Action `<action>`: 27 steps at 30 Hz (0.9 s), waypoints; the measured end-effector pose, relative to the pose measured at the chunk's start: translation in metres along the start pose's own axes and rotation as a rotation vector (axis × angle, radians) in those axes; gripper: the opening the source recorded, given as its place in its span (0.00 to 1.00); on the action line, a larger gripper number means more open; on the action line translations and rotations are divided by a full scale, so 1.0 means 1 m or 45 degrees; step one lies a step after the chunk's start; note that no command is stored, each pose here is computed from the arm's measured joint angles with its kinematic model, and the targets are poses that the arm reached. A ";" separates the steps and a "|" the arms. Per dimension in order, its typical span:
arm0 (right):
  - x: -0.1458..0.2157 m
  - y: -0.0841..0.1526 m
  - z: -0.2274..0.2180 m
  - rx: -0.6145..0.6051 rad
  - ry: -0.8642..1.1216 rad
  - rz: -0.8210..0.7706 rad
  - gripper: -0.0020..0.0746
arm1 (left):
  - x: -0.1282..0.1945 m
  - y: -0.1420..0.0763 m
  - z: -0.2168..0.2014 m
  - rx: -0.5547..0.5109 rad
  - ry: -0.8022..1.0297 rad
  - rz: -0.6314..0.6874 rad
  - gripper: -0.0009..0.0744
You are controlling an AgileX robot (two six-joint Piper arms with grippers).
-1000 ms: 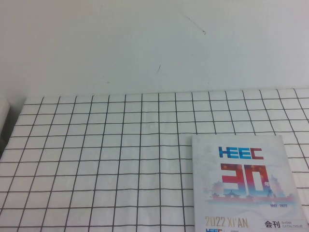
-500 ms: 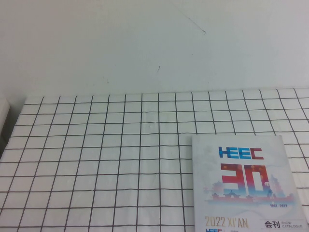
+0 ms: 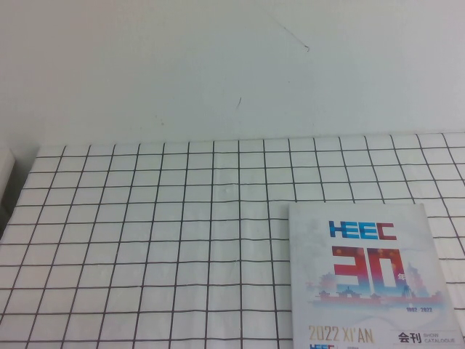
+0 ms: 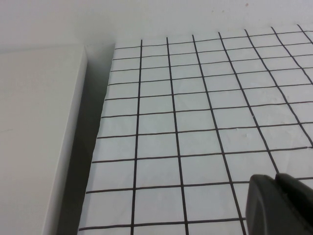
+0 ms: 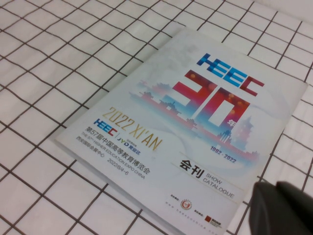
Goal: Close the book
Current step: 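Close the open booklet and leave it lying on the table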
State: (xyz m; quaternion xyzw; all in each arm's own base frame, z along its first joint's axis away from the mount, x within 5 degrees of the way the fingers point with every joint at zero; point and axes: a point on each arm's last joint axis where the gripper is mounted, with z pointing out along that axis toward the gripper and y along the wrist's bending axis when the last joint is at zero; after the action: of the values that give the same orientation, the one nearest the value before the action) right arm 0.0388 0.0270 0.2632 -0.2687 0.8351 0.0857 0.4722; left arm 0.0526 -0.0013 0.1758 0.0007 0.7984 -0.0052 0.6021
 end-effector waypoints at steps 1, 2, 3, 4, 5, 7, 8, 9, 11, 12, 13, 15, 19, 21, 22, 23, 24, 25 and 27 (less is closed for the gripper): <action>0.000 0.000 0.000 0.000 0.000 0.000 0.02 | 0.000 0.000 0.000 0.000 0.000 0.000 0.01; 0.000 0.000 0.000 0.000 0.000 0.000 0.02 | 0.000 0.000 0.000 0.000 0.000 0.000 0.01; 0.000 0.000 -0.001 0.001 -0.005 -0.001 0.02 | 0.000 0.000 0.000 0.000 0.000 0.000 0.01; 0.001 0.000 -0.002 0.006 -0.016 -0.004 0.02 | 0.000 0.000 0.000 0.000 0.000 0.000 0.01; 0.001 0.000 -0.003 0.028 -0.042 -0.021 0.02 | 0.000 0.000 0.000 0.000 0.000 0.000 0.01; 0.003 -0.003 -0.005 0.098 -0.125 -0.042 0.02 | 0.000 0.000 0.000 0.000 0.000 0.000 0.01; 0.004 -0.004 -0.004 0.143 -0.176 -0.047 0.02 | 0.000 0.000 0.000 0.000 0.000 0.000 0.01; 0.005 -0.006 -0.003 0.192 -0.235 -0.042 0.02 | 0.000 0.000 0.000 0.000 0.000 0.000 0.01; 0.010 -0.008 0.001 0.286 -0.331 -0.030 0.02 | 0.000 0.000 0.000 0.000 0.000 0.000 0.01; 0.014 -0.010 0.003 0.334 -0.374 -0.020 0.02 | 0.000 0.000 0.000 0.000 0.000 0.000 0.01; 0.018 -0.011 0.005 0.377 -0.402 -0.013 0.02 | 0.000 0.000 0.000 0.000 0.000 0.000 0.01; 0.030 -0.012 0.013 0.438 -0.415 0.000 0.02 | 0.000 0.000 0.000 0.000 0.000 0.000 0.01; 0.056 -0.014 0.034 0.499 -0.306 -0.005 0.02 | 0.000 0.000 0.000 0.000 0.000 0.004 0.01; 0.069 -0.014 0.043 0.503 -0.244 0.007 0.02 | 0.000 0.000 0.000 0.000 0.000 0.004 0.01; 0.073 -0.014 0.046 0.503 -0.223 0.012 0.02 | 0.000 0.000 0.000 0.000 0.000 0.004 0.01; 0.078 -0.013 0.049 0.498 -0.202 0.018 0.02 | 0.000 0.000 0.000 0.000 0.000 0.004 0.01; 0.080 -0.013 0.051 0.497 -0.197 0.019 0.02 | 0.000 0.000 0.000 0.000 0.000 0.004 0.01; 0.080 -0.013 0.051 0.495 -0.202 0.024 0.02 | 0.000 0.000 0.000 0.000 0.000 0.004 0.01; 0.080 -0.012 0.051 0.481 -0.210 0.049 0.02 | 0.000 0.000 0.000 0.000 0.000 0.004 0.01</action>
State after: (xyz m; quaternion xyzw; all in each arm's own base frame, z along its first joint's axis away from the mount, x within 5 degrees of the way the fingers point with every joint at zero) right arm 0.0509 0.0077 0.1705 -0.1512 0.7998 -0.0417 0.5794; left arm 0.0526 -0.0013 0.1758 0.0018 0.7984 -0.0043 0.6021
